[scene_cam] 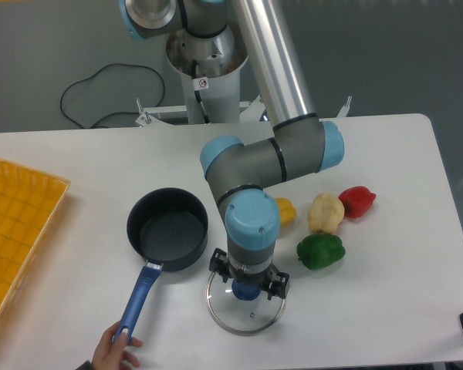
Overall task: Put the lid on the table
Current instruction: 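Open the gripper and lift away from the glass lid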
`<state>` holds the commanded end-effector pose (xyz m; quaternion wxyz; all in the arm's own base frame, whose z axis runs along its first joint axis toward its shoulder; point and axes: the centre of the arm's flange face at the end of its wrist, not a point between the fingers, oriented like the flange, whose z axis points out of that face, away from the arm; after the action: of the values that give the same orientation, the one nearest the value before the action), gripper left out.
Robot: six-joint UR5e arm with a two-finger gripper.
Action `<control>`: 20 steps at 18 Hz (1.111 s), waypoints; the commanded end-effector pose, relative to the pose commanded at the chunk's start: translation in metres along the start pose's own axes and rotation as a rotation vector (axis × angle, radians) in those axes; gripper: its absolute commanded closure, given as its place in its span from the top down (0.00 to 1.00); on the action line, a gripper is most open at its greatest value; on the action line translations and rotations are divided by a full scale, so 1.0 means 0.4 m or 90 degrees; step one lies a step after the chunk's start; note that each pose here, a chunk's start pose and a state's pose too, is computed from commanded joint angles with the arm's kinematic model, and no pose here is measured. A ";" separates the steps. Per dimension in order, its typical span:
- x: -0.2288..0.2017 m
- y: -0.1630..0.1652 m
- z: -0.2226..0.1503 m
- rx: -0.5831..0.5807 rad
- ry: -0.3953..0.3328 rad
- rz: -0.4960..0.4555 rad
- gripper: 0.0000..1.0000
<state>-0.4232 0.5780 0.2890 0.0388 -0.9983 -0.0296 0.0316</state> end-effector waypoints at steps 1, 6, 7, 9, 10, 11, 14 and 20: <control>0.001 0.008 -0.015 0.002 -0.002 0.001 0.99; -0.027 0.094 -0.078 -0.017 -0.024 0.023 1.00; -0.036 0.118 -0.095 -0.021 -0.021 0.023 1.00; -0.056 0.161 -0.121 -0.037 -0.005 0.034 1.00; -0.070 0.185 -0.138 -0.043 0.001 0.040 1.00; -0.084 0.206 -0.148 -0.047 0.005 0.047 1.00; -0.126 0.258 -0.162 -0.056 0.015 0.061 1.00; -0.172 0.315 -0.189 -0.057 0.017 0.089 1.00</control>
<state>-0.4797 0.4427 0.3584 -0.0074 -0.9990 0.0396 0.0199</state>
